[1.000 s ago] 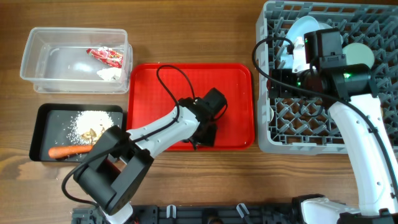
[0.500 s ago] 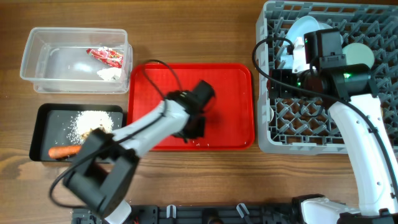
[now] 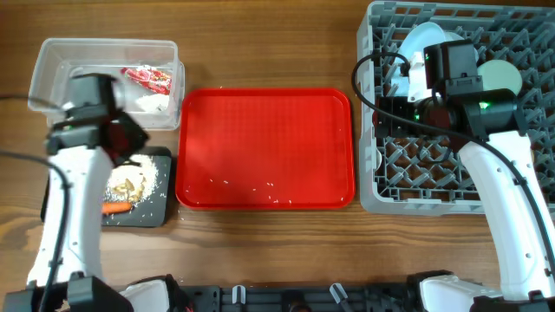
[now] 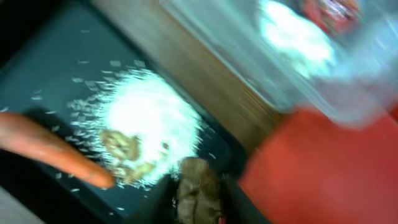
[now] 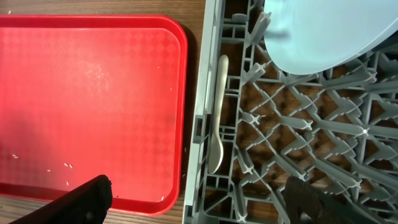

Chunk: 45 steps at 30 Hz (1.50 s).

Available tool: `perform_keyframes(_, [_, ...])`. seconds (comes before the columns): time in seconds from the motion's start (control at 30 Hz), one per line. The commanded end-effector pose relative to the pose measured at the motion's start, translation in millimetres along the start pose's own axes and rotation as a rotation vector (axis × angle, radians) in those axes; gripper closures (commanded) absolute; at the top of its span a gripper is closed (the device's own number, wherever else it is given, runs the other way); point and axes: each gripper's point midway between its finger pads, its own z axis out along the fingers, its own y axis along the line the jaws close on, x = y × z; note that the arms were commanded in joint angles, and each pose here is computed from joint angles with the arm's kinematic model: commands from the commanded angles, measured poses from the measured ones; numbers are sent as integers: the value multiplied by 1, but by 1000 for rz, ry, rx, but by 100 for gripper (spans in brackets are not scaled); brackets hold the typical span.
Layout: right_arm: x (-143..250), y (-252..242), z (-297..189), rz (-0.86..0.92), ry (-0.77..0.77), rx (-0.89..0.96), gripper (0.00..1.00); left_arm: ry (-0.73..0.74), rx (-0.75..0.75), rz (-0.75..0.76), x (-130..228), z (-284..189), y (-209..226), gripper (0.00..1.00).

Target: Sort waste into correct bins and load items into the dishwasher rack

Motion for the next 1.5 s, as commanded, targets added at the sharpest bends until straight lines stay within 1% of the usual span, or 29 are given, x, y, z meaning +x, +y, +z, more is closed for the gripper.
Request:
perform_keyframes(0.0, [1,-1,2,14,7,14,9,34,-82,-220,-15,21,42,63])
perform_keyframes(0.03, [1,-1,2,14,7,14,9,45,-85,-247,-15,25,46,62])
perform_keyframes(0.13, [1,-1,2,13,7,14,9,98,-113,-302,-16,50,62,62])
perform_keyframes(0.23, [1,-1,2,11,7,14,9,155,-153,-340,-10,73,74,68])
perform_keyframes(0.37, [1,-1,2,-11,8,14,9,180,-160,-366,-7,79,78,67])
perform_keyframes(0.47, [1,-1,2,-11,7,14,9,181,-61,-371,-11,65,62,65])
perform_keyframes(0.57, [0,-1,2,-10,3,12,9,152,81,-372,-18,38,39,60])
perform_keyframes(0.63, [-2,0,2,-9,-4,7,9,129,192,-298,-20,19,16,55])
perform_keyframes(0.7, [-5,10,2,-11,-17,-51,4,102,313,-164,-16,-2,-18,45])
perform_keyframes(0.73, [-8,16,2,-13,-28,-87,1,90,341,-95,-11,-9,-32,39])
perform_keyframes(0.8, [-14,28,0,-22,-53,-155,0,82,380,39,1,-17,-56,31])
perform_keyframes(0.9, [-23,40,-3,-66,-89,-222,0,106,443,375,44,-26,-102,20])
perform_keyframes(0.97, [-21,38,-3,-79,-83,-215,0,146,436,523,72,-29,-110,13])
perform_keyframes(1.0, [-18,35,-2,-72,-72,-200,0,174,393,602,88,-28,-107,11])
perform_keyframes(1.03, [-15,27,-1,-55,-54,-176,0,192,327,643,97,-26,-98,11])
perform_keyframes(1.07, [-9,17,0,-13,-30,-141,0,212,263,659,103,-25,-88,14])
perform_keyframes(1.1, [-5,8,0,34,-9,-114,0,235,223,649,107,-25,-79,12])
perform_keyframes(1.13, [3,-4,0,86,25,-93,0,273,186,621,113,-26,-69,5])
perform_keyframes(1.17, [10,-11,-1,119,54,-85,0,310,161,594,118,-27,-60,5])
perform_keyframes(1.23, [22,-19,-3,146,103,-71,0,338,139,573,121,-31,-50,5])
perform_keyframes(1.27, [27,-20,-4,127,119,-70,0,329,144,570,121,-34,-49,12])
perform_keyframes(1.3, [29,-20,-6,108,120,-71,0,317,151,570,119,-37,-49,25])
perform_keyframes(1.33, [29,-20,-8,101,114,-71,0,300,162,567,118,-41,-49,30])
perform_keyframes(1.37, [29,-19,-11,100,99,-71,0,279,176,564,116,-46,-49,37])
perform_keyframes(1.4, [29,-19,-15,96,68,-73,0,257,189,552,115,-52,-48,50])
perform_keyframes(1.43, [28,-18,-20,90,26,-75,0,236,203,540,113,-58,-47,66])
perform_keyframes(1.47, [27,-18,-26,80,-35,-77,0,194,229,514,111,-69,-46,70])
